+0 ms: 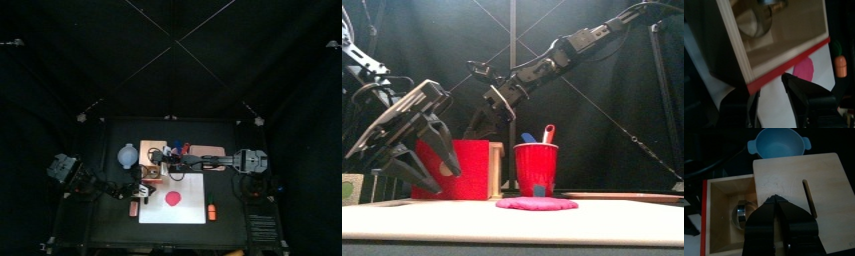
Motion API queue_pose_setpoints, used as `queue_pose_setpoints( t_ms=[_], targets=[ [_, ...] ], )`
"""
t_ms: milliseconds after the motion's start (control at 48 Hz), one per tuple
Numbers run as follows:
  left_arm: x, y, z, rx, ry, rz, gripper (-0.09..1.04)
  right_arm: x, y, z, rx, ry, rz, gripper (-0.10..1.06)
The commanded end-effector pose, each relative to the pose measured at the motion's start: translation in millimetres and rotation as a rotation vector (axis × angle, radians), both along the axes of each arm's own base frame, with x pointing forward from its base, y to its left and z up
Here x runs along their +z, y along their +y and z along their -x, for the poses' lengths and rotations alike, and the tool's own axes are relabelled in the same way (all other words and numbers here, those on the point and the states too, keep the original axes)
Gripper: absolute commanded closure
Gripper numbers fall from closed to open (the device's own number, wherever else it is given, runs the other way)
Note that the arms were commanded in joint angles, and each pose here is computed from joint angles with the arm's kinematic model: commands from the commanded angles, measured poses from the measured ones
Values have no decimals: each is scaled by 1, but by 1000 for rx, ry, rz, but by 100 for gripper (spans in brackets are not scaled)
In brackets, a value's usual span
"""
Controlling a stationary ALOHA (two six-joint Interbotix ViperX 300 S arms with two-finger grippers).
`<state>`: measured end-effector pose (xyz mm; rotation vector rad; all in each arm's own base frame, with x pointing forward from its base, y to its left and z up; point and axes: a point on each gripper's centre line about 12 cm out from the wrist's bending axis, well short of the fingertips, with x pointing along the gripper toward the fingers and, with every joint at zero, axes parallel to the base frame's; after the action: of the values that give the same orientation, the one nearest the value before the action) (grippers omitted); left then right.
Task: Get the cutter from the drawer then cut the dough then place the extra dough in the bowl
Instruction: Place the cutter on the board
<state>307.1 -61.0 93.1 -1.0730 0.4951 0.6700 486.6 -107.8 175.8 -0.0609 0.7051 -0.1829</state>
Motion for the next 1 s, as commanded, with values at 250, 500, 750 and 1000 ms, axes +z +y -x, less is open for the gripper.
queue_pose_setpoints(
  t_ms=[250,500,750,1000],
  targets=[
    [11,-1,-4,-9,-37,4,3,4,-4,1,-10,0,0,93],
    [35,-9,-3,-97,-114,-16,4,4,-4,0,-10,-2,0,93],
    [61,-19,12,-267,-195,-61,5,6,-4,-1,-10,-6,1,93],
    [106,-14,33,-467,-400,-247,5,17,-3,-5,6,-31,24,93]
  ],
)
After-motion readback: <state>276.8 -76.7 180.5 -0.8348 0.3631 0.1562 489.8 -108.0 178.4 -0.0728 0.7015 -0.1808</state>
